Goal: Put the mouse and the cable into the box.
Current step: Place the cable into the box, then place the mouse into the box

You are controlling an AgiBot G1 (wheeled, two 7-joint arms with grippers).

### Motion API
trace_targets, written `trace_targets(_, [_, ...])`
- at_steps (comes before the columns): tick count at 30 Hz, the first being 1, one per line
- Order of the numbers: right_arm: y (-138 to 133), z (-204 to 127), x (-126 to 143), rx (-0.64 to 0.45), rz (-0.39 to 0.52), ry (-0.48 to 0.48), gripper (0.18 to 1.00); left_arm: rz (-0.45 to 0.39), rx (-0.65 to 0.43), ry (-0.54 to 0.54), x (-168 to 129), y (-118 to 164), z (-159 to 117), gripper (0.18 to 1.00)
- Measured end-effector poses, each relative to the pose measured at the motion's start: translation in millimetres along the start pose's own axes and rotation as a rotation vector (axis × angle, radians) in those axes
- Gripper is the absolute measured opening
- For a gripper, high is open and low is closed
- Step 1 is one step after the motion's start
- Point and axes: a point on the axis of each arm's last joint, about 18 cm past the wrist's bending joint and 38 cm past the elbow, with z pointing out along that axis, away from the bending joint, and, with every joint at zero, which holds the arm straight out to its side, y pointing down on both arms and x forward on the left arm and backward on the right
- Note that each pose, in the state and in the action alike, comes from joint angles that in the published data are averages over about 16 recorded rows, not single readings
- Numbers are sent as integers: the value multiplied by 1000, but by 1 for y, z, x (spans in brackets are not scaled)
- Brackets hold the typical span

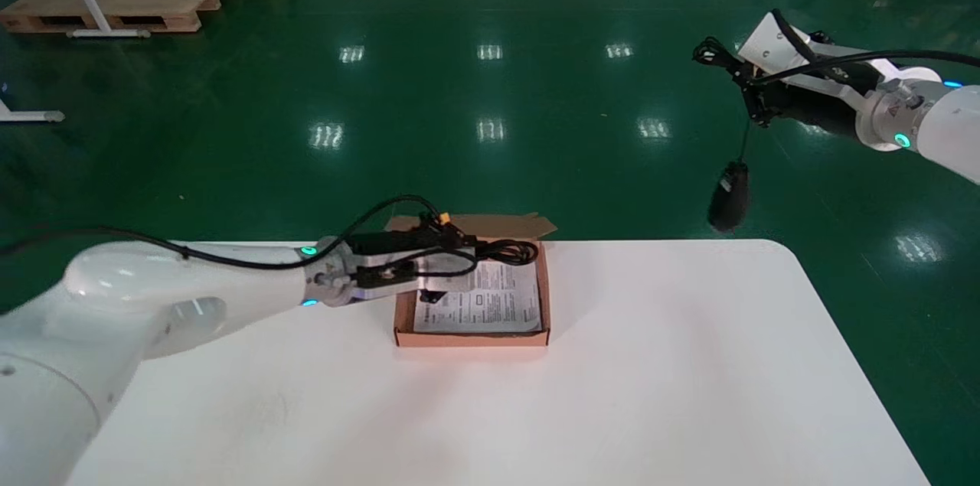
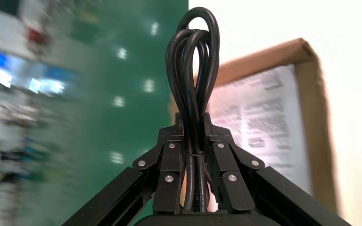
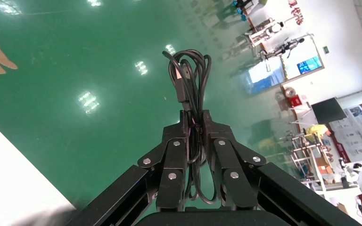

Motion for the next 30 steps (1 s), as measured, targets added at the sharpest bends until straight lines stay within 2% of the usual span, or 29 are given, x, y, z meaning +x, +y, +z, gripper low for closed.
trace_targets(5, [0,0,0,0,0,0,229,104,-22,-22,17,-5,14,249])
trace_targets(10, [0,0,0,0,0,0,229,150,-44,-27,25,-5,19,249])
trace_targets(24, [0,0,0,0,0,0,229,117,-73,-34,27,0,21,254])
trace_targets(30, [0,0,0,0,0,0,229,115,-74,-33,28,1,21,280])
